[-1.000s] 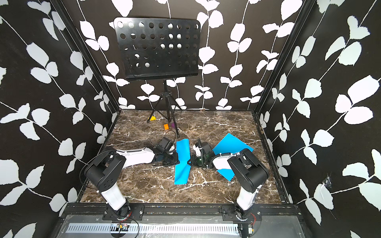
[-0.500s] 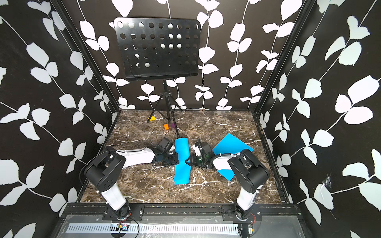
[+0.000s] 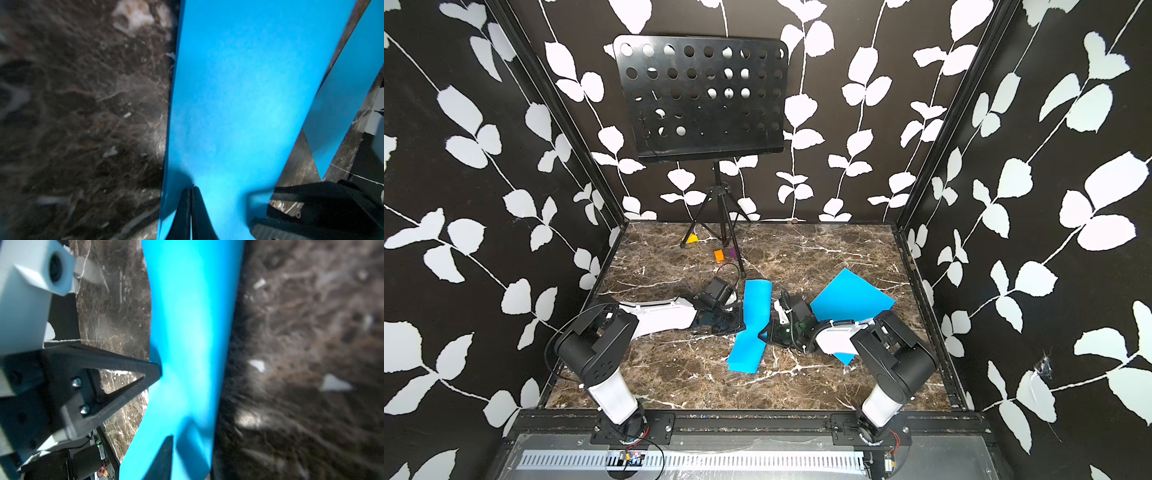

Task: Fold the rectangular paper in half along the long edge
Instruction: Fold the paper at the center of the board.

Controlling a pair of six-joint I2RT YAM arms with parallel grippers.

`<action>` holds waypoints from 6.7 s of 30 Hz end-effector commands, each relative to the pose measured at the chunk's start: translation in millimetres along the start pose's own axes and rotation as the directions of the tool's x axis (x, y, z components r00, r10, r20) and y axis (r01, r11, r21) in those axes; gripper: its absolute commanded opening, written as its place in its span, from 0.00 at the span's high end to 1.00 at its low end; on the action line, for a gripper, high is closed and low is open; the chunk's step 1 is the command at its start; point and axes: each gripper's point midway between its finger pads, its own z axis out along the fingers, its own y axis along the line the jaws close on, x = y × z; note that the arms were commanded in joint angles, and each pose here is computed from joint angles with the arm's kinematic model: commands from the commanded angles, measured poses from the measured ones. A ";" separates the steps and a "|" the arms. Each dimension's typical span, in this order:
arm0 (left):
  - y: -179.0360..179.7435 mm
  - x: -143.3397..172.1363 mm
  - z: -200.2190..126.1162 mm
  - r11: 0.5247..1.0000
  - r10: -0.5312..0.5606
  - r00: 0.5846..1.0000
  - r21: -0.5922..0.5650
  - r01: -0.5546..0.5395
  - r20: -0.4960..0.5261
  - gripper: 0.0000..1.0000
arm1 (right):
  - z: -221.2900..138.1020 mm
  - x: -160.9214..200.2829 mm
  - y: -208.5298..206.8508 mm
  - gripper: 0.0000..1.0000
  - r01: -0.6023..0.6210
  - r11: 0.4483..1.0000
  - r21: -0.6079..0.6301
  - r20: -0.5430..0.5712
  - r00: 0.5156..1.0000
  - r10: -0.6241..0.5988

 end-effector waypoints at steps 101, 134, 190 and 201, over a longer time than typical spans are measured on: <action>74.6 20.0 28.9 0.950 -0.240 0.966 -0.181 0.254 0.098 0.98 | -9.4 68.2 8.9 0.68 -0.280 0.959 -0.050 -0.014 0.960 0.279; 65.3 26.7 31.4 0.977 -0.091 0.995 -0.198 0.083 -0.035 1.00 | 11.0 -15.8 -32.8 0.50 -0.152 0.988 -0.037 0.052 0.987 0.154; 72.7 35.5 33.1 0.972 -0.099 0.993 -0.217 0.084 -0.060 1.00 | 4.3 -134.7 -48.1 1.00 -0.058 0.998 -0.026 0.224 0.973 0.062; 72.7 35.4 34.4 0.973 -0.101 0.993 -0.212 0.086 -0.059 1.00 | 10.8 -163.0 -41.9 0.57 -0.034 0.998 -0.044 0.237 0.970 0.044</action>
